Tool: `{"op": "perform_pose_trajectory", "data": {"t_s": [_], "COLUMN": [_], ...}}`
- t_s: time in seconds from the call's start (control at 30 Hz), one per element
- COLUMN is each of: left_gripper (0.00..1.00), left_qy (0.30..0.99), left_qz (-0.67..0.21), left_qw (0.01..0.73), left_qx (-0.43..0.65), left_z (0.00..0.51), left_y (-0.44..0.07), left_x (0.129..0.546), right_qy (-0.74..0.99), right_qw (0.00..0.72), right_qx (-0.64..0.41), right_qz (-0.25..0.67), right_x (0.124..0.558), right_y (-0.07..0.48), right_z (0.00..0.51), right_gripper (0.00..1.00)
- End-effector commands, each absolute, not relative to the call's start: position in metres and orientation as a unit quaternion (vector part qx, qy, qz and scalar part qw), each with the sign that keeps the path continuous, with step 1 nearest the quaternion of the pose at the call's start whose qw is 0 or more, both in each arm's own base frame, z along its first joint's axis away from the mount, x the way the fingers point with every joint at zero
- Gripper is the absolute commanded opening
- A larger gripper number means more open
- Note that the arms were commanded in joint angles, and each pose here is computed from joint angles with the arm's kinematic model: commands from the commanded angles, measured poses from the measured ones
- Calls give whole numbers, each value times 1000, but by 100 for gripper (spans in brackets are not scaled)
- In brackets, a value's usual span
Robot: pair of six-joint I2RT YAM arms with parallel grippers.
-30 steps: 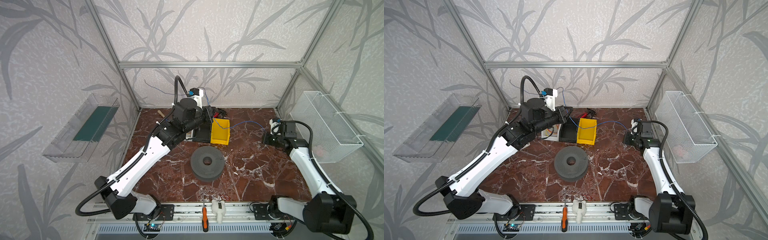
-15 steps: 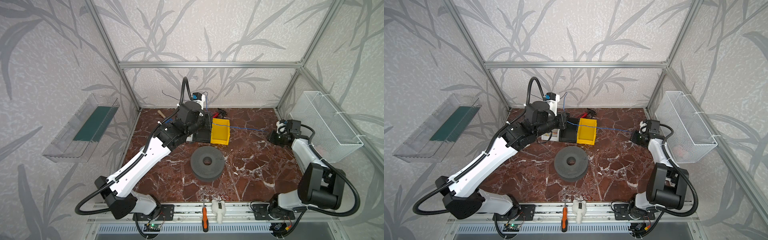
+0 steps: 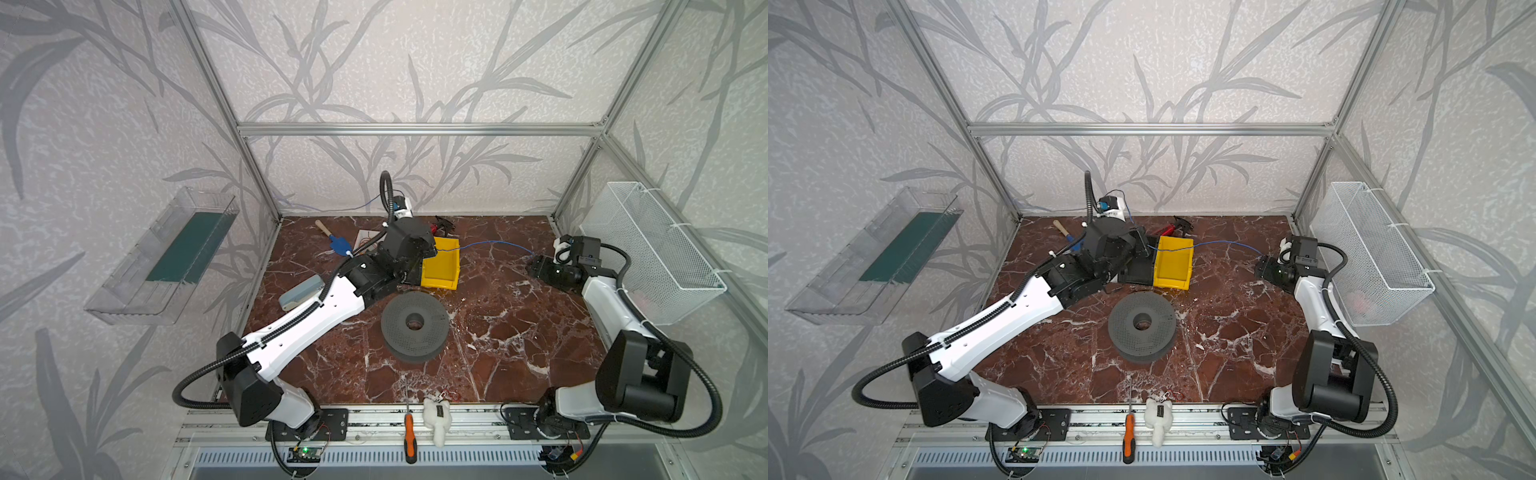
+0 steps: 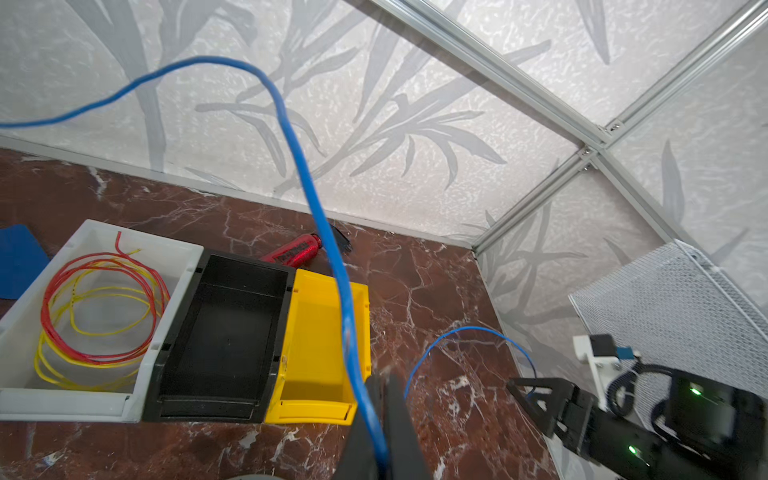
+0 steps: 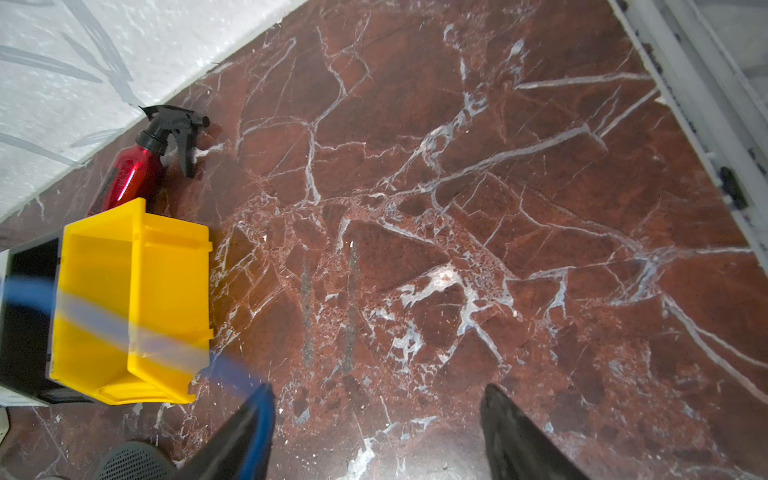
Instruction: Wrap the cables
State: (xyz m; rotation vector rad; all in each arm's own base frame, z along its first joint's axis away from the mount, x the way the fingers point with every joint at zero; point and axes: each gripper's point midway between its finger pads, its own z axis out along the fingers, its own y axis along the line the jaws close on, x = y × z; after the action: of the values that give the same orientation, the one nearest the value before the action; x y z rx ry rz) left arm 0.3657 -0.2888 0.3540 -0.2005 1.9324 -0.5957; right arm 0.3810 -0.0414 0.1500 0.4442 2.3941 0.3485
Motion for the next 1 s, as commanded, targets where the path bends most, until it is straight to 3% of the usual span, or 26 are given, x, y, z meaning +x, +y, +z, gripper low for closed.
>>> {"op": "perform_pose_trajectory", "data": {"t_s": [0.0, 0.3, 0.53, 0.73, 0.97], "left_gripper": [0, 0, 0, 0, 0], "left_qy": [779, 776, 808, 817, 824], "left_qz": [-217, -217, -218, -221, -214], "left_qw": [569, 573, 532, 520, 511], "left_qx": [-149, -149, -126, -117, -116], "left_z": [360, 365, 336, 326, 329], "left_y": [-281, -313, -352, -364, -363], "left_x": [383, 409, 401, 394, 384], "right_qy": [914, 926, 836, 776, 731], "right_qw": [357, 320, 468, 499, 510], "right_qx": [145, 85, -62, -221, -308], "right_qz": [129, 184, 278, 316, 332], "right_x": [368, 326, 312, 300, 305], "right_y": [-30, 16, 90, 153, 196], "right_z": [173, 169, 270, 315, 319], "right_gripper": [79, 83, 80, 75, 75]}}
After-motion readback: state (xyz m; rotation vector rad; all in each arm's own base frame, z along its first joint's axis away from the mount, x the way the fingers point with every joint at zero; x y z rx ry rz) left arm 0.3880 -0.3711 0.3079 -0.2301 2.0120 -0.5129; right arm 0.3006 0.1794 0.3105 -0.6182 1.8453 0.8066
